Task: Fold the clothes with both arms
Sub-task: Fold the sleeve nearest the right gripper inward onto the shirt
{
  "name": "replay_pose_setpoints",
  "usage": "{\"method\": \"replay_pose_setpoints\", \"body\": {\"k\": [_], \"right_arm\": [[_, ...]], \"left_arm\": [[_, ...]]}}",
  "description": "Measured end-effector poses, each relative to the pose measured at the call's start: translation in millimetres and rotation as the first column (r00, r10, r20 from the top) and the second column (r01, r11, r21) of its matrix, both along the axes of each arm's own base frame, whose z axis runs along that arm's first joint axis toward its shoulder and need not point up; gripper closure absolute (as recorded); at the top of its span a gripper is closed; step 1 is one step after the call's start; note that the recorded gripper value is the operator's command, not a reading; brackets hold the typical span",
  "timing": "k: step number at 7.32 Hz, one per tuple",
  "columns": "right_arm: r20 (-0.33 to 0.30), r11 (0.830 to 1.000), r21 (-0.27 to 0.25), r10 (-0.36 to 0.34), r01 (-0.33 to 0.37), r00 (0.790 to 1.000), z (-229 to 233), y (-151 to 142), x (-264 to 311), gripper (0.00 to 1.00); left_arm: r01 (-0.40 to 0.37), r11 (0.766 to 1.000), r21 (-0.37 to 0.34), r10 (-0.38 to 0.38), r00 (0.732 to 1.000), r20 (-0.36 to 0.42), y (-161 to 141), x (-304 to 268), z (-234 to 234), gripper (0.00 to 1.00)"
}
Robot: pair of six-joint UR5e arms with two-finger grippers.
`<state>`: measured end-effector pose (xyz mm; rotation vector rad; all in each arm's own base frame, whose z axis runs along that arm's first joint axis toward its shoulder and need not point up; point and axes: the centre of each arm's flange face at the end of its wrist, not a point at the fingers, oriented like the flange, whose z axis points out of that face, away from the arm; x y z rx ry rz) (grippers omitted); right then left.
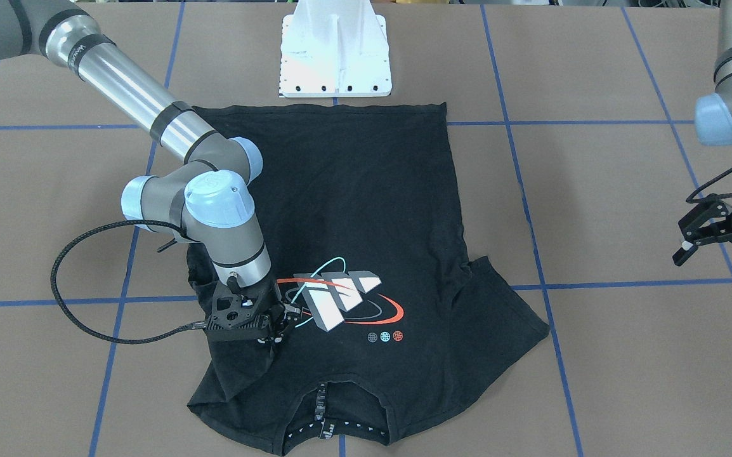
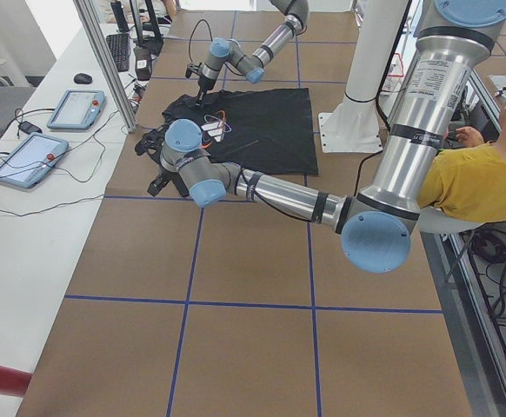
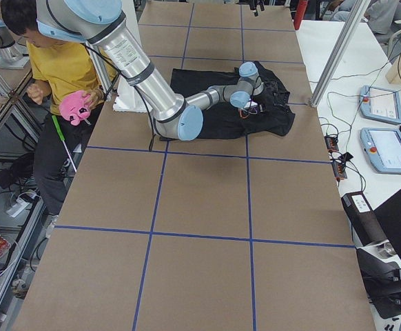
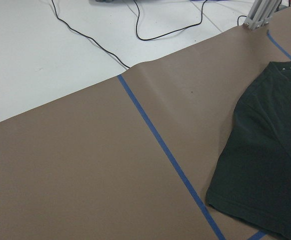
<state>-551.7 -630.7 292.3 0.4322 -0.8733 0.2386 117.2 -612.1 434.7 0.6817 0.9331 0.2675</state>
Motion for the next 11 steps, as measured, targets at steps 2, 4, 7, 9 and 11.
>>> {"method": "replay_pose_setpoints", "body": {"k": [2,4,7,9,11], "right_arm": [[-0.01,1.0,0.0,0.007,-0.007,1.0,3.1,1.7,-5.7,0.0],[-0.019,1.0,-0.01,0.002,-0.003,1.0,1.8,-5.0,-1.7,0.0],[-0.041,0.992,-0.06,-0.117,0.114,0.992,-12.4,-43.1,56.0,0.0],[-0.049,0.977,-0.061,-0.205,0.202,0.977,-0.6,-61.6,124.3,0.0],[-0.043,0.964,-0.043,-0.264,0.262,0.964,49.8,-56.0,223.6,0.0]], "left_arm": [[-0.002,1.0,-0.001,0.002,1.0,0.0,-0.1,1.2,0.7,0.0],[-0.004,1.0,-0.001,0.004,1.0,0.0,-1.3,3.0,-0.5,0.0],[0.025,0.997,-0.066,-0.028,0.999,-0.04,-13.1,29.5,-17.7,0.0],[0.154,0.974,-0.167,-0.164,0.985,-0.048,-25.3,86.6,-31.7,0.0],[0.218,0.947,-0.234,-0.241,0.968,-0.072,-41.4,133.3,-20.5,0.0]]}}
